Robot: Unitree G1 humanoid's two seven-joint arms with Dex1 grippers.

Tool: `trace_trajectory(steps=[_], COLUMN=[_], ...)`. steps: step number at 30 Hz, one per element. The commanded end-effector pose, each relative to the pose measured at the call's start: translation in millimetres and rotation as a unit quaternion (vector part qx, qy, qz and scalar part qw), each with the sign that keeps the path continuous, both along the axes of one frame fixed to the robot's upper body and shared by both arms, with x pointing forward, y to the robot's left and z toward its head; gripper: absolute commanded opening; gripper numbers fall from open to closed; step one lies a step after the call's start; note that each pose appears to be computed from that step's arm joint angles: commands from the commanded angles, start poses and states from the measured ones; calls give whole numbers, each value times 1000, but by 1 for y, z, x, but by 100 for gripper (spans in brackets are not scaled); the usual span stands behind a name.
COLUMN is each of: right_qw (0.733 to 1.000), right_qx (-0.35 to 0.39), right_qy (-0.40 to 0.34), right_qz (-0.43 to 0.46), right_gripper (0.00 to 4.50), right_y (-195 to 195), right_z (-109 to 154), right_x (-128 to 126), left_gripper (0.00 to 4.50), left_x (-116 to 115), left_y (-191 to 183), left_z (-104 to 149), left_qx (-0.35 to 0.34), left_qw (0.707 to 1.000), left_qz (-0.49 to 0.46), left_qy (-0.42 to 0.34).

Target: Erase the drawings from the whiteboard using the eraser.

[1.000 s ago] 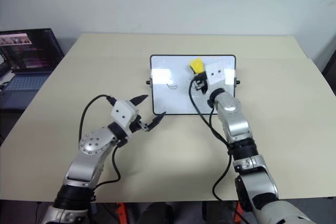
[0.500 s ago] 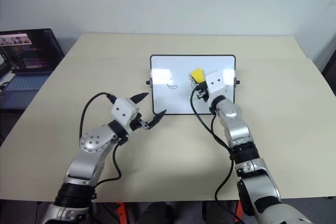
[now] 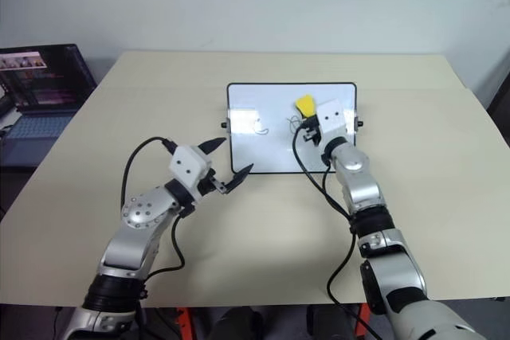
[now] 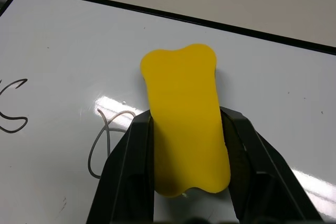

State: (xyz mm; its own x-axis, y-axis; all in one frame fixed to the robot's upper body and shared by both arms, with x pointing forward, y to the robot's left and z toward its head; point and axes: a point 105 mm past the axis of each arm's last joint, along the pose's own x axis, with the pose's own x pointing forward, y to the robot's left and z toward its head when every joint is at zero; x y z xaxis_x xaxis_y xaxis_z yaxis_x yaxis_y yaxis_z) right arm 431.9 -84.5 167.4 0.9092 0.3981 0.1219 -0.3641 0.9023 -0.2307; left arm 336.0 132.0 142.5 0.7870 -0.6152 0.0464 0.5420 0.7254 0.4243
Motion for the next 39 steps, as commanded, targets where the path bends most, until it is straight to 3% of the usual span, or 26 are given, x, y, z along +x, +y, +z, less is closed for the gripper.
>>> trace_trajectory(steps=[1,17,32,35,39], right_qw=[1000,997,994,995,998], right_qx=[2,-35,-58,-56,-41], right_qy=[-6,30,50,49,19], right_qz=[5,67,76,67,48], right_gripper=[139,139,139,139,139], right_y=[3,18,0,-8,-18], right_z=[3,-33,-49,-47,-24], right_x=[0,-27,-49,-53,-56], left_gripper=[450,450,450,450,450], left_x=[-1,-1,-1,-1,-1], left_y=[-2,0,-2,-2,-3], left_z=[15,19,17,16,16], left_qx=[-6,-12,-14,-14,-14], left_qw=[1000,1000,1000,1000,1000], left_qz=[-6,1,1,0,-2], left_qy=[-26,-26,-23,-23,-22])
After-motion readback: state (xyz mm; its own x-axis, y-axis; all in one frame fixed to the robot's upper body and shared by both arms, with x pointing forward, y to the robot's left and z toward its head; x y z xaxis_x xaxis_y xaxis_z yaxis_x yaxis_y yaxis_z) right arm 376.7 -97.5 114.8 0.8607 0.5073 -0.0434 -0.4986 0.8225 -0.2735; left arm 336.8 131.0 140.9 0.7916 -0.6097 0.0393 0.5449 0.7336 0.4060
